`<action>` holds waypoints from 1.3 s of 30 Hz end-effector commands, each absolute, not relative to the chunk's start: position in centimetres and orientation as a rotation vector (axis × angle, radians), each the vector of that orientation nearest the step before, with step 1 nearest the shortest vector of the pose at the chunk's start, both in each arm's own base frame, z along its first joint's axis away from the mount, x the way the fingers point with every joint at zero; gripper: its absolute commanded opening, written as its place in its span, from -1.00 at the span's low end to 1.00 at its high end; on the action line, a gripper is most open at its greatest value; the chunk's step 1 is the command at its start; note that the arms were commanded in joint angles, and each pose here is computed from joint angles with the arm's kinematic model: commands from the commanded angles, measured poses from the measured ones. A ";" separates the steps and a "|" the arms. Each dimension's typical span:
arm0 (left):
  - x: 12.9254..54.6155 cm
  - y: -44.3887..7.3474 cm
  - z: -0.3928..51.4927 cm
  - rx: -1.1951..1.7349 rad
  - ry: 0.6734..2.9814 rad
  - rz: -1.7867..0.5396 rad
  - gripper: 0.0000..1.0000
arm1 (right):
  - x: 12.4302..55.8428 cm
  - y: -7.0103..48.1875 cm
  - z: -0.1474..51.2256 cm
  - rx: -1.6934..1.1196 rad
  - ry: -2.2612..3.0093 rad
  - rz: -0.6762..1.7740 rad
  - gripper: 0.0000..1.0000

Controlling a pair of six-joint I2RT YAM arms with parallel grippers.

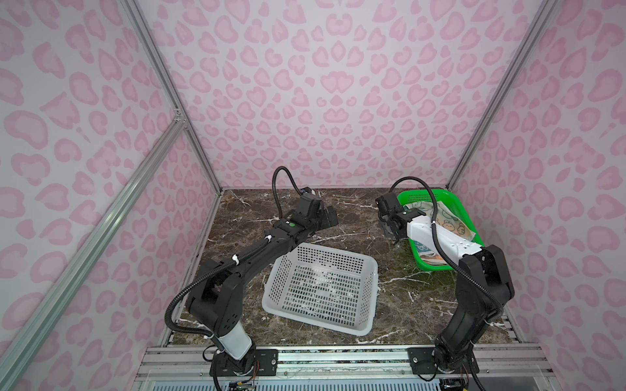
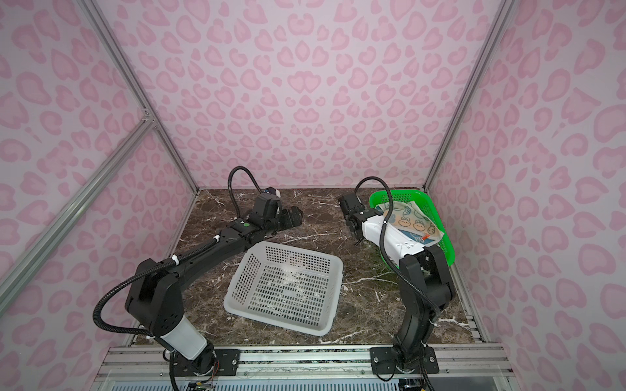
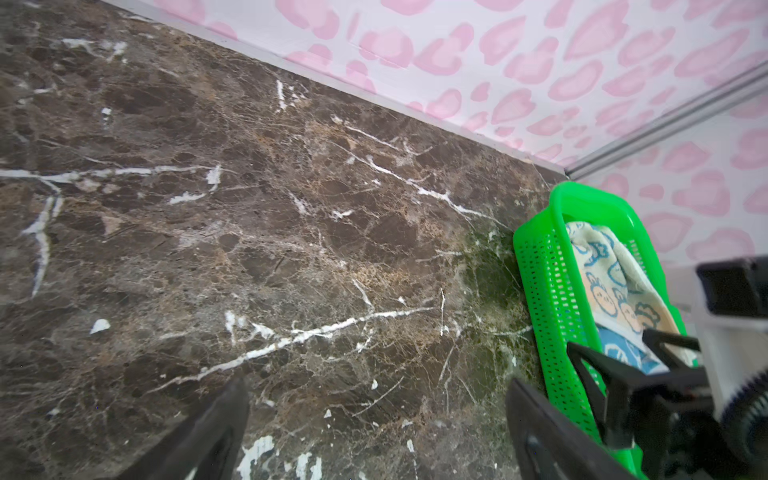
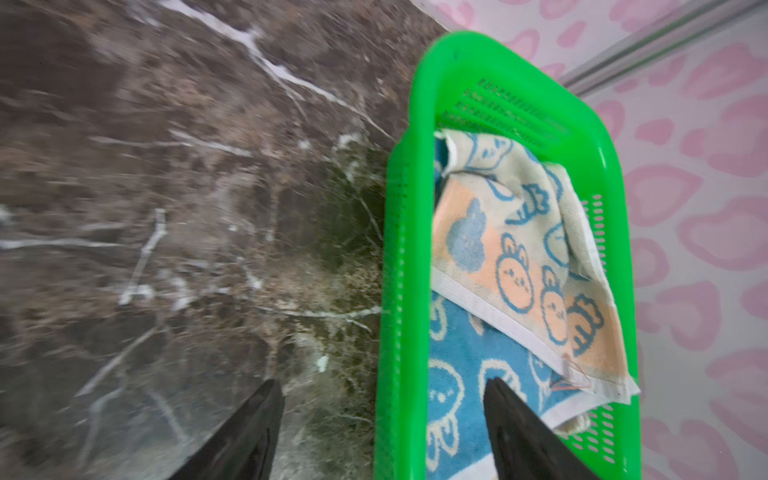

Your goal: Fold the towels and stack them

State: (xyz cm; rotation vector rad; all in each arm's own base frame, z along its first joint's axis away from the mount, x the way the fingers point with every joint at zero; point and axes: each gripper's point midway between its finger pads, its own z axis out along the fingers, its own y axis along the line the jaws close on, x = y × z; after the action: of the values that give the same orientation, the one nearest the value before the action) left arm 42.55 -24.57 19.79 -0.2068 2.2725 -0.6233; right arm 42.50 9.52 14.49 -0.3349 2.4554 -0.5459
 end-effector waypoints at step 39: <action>41.5 -12.6 23.2 -0.504 2.199 -0.676 0.95 | 35.3 33.6 10.2 -1.132 2.394 0.235 -0.11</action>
State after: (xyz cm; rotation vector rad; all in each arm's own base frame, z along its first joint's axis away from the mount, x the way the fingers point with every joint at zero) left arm 41.68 -12.78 22.68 -0.5111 2.2097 -0.6801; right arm 34.42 34.20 10.63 -1.1494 2.3835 0.2712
